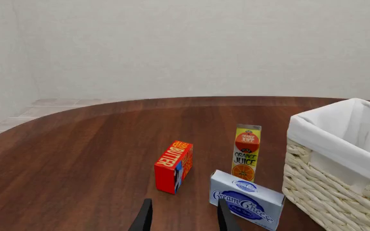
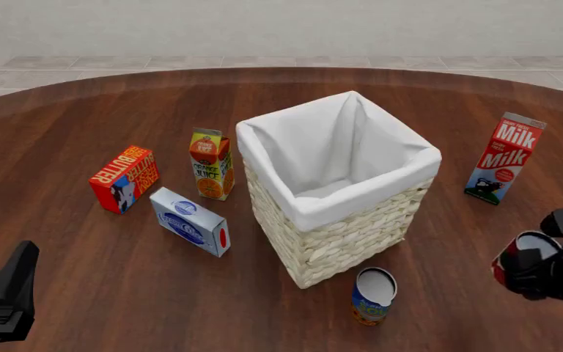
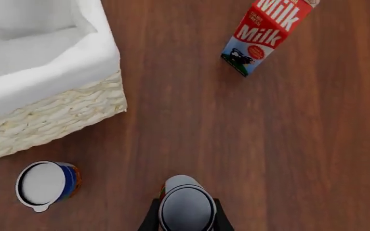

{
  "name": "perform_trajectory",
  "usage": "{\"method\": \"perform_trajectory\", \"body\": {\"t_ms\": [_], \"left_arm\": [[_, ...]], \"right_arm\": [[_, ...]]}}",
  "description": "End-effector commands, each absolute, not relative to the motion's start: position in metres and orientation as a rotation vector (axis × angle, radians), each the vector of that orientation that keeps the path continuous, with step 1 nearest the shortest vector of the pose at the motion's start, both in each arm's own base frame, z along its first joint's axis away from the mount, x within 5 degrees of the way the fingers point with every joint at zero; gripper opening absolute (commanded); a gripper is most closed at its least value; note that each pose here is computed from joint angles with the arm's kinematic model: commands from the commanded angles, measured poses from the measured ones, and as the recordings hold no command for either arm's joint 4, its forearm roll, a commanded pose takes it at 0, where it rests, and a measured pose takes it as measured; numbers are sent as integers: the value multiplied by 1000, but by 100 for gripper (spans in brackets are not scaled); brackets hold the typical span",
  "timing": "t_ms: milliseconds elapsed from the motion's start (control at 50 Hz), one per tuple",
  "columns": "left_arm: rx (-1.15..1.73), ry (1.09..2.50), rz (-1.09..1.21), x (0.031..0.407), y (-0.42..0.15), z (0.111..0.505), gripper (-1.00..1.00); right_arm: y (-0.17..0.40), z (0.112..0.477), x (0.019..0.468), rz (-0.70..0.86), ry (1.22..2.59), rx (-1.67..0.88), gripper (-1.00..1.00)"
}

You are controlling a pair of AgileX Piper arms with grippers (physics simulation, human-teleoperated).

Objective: Pick up the tomato sauce, and put it in the basket.

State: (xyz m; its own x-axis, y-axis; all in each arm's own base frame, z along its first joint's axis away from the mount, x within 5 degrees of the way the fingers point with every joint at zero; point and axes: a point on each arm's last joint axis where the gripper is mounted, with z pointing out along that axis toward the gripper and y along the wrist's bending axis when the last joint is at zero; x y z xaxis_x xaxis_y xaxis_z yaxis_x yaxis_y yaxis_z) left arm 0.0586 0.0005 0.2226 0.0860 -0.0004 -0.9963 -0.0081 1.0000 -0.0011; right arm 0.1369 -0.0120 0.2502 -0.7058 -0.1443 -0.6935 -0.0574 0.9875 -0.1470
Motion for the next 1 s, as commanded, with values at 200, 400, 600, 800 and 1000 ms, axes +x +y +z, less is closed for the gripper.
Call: {"method": "perform_trajectory", "body": {"t_ms": [200, 400, 600, 800, 1000], "left_arm": [[-7, 1485, 6, 59, 0, 223, 100], [-7, 1485, 6, 59, 0, 223, 100], [-7, 1484, 6, 59, 0, 223, 100], [-7, 1485, 6, 59, 0, 223, 100], [-7, 1485, 6, 59, 0, 223, 100]], "right_arm": [[-2, 309, 121, -98, 2271, -177, -100], [3, 336, 121, -81, 2233, -218, -100], [9, 358, 127, -58, 2208, -278, -100], [14, 378, 132, -44, 2189, -323, -100], [20, 401, 137, -22, 2161, -366, -100]]}}
